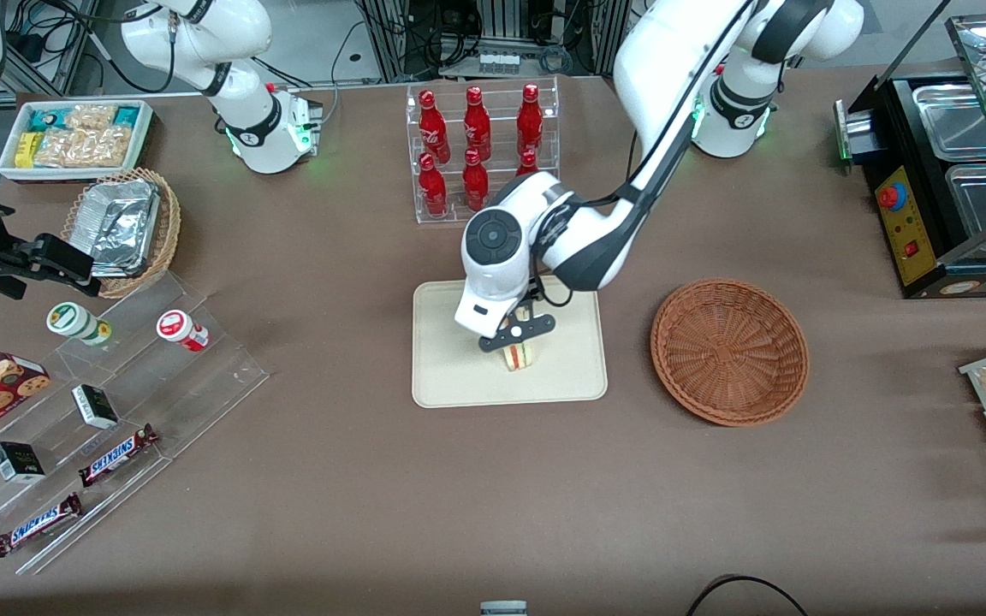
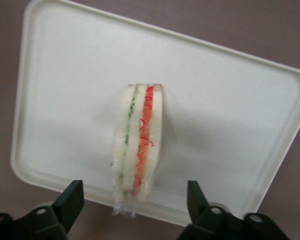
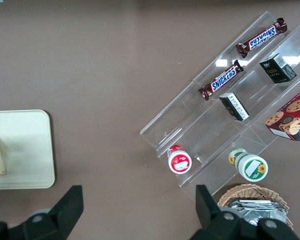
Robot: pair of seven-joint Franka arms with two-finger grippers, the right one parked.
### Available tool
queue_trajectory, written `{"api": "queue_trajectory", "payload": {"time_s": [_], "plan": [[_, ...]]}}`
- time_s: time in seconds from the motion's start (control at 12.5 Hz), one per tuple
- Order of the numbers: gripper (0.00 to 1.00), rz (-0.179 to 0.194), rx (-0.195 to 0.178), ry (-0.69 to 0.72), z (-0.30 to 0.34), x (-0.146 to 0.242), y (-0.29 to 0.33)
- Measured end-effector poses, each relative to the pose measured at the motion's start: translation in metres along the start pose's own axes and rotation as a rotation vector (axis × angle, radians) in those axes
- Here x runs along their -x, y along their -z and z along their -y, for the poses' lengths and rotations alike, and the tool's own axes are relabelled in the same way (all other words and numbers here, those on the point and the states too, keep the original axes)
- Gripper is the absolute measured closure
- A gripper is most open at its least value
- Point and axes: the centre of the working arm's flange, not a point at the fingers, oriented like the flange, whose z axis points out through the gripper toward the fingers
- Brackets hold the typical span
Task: Place sandwich from basket to tray
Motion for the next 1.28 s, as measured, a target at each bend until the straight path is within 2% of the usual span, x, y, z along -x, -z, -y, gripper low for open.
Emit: {"api": "queue_trajectory", "payload": {"time_s": [0.08, 0.32, 0.4, 0.56, 0.64, 0.8, 1.04, 1.28], "plan": [[0.0, 0.005, -0.014, -0.019, 0.01, -0.004, 0.019], [0.0, 0.038, -0.075, -0.083, 0.046, -0.027, 0.052], [0.0, 0.047, -0.106, -0.091, 0.062, -0.04, 0.056], [0.0, 0.035, -0.179, -0.124, 0.093, -0.065, 0.054], [0.0, 0.039, -0.201, -0.152, 0.108, -0.075, 0.051], [0.0, 0.062, -0.212, -0.187, 0.148, -0.094, 0.056], [0.0, 0.077, -0.19, -0.208, 0.207, -0.121, 0.079], [0.0, 0.079, -0.166, -0.248, 0.253, -0.13, 0.103]]}}
